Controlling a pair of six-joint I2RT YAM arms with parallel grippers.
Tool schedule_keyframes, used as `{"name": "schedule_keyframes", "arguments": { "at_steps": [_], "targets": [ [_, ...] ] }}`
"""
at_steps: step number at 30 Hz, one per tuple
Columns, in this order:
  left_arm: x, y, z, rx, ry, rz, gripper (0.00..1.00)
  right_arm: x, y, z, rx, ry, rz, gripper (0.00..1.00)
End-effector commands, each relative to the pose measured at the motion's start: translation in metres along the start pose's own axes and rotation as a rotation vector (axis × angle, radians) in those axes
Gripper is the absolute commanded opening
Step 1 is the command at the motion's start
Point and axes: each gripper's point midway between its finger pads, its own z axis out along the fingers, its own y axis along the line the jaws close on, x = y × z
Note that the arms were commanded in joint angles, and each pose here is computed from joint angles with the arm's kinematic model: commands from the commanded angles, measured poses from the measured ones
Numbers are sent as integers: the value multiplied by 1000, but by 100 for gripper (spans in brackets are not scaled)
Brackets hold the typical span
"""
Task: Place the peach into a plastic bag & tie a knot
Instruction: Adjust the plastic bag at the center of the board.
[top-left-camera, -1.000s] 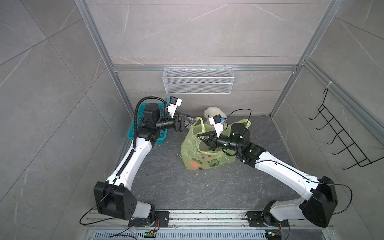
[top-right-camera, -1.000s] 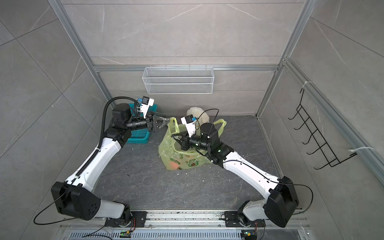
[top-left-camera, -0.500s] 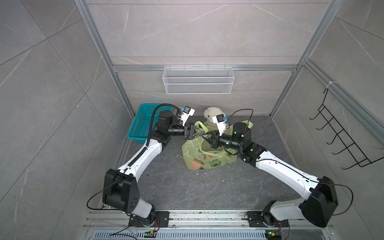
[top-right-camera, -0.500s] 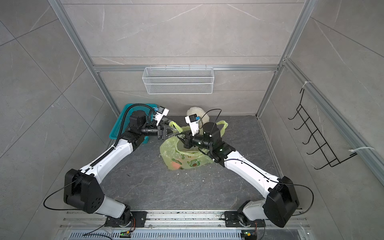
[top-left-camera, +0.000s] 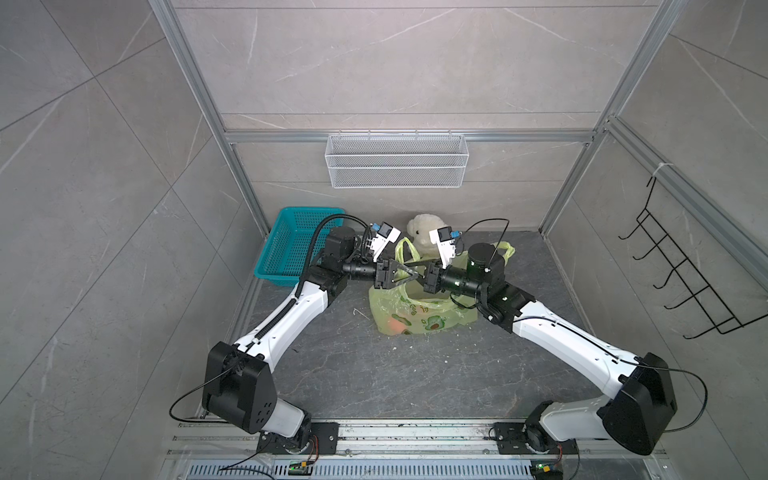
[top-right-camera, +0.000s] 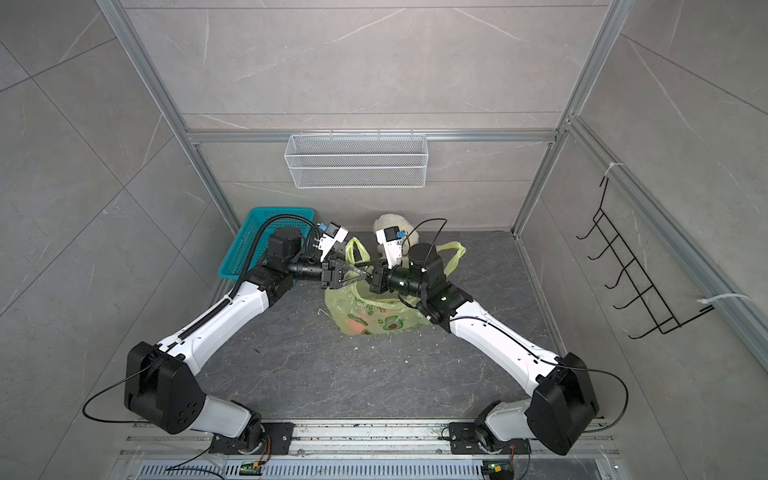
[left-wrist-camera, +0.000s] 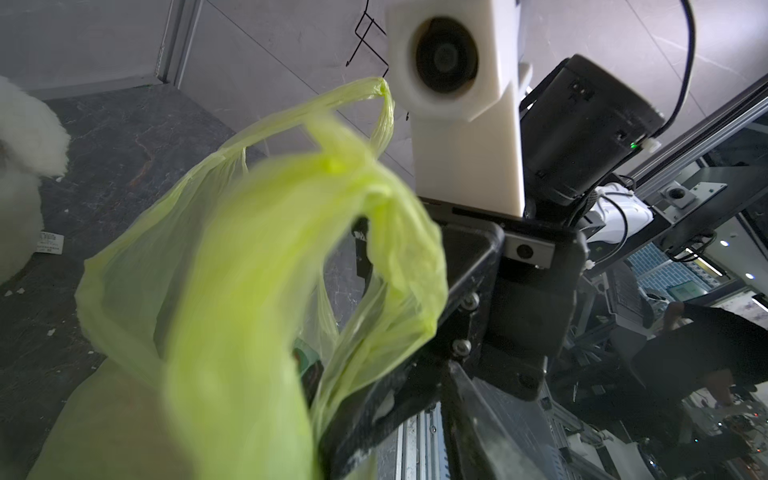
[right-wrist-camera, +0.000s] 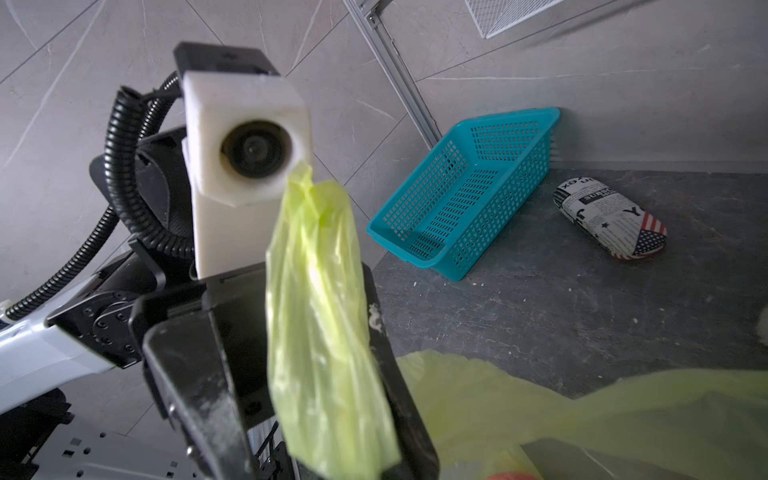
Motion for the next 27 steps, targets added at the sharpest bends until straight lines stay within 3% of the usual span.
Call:
{"name": "schedule_keyframes", "arguments": {
  "at_steps": [1,5,17,20,24,27],
  "targets": [
    [3,-20,0,-1,31,88,45,-18,0,-6,1,-54,41,0],
    [8,-17,8,-43,57,112,37,-19,-4,-5,5,-45,77,0],
    [-2,0,13,-166,-19,130,12,-10,-5,-2,-19,-20,121,0],
    [-7,9,8,-238,-42,127,33,-7,-3,-4,-21,-7,125,0],
    [-18,6,0,-251,-94,123,52,0,-4,-10,-8,2,133,0],
    [-23,1,1,-208,-107,102,50,4,-5,-13,-7,3,144,0]
  ]
}}
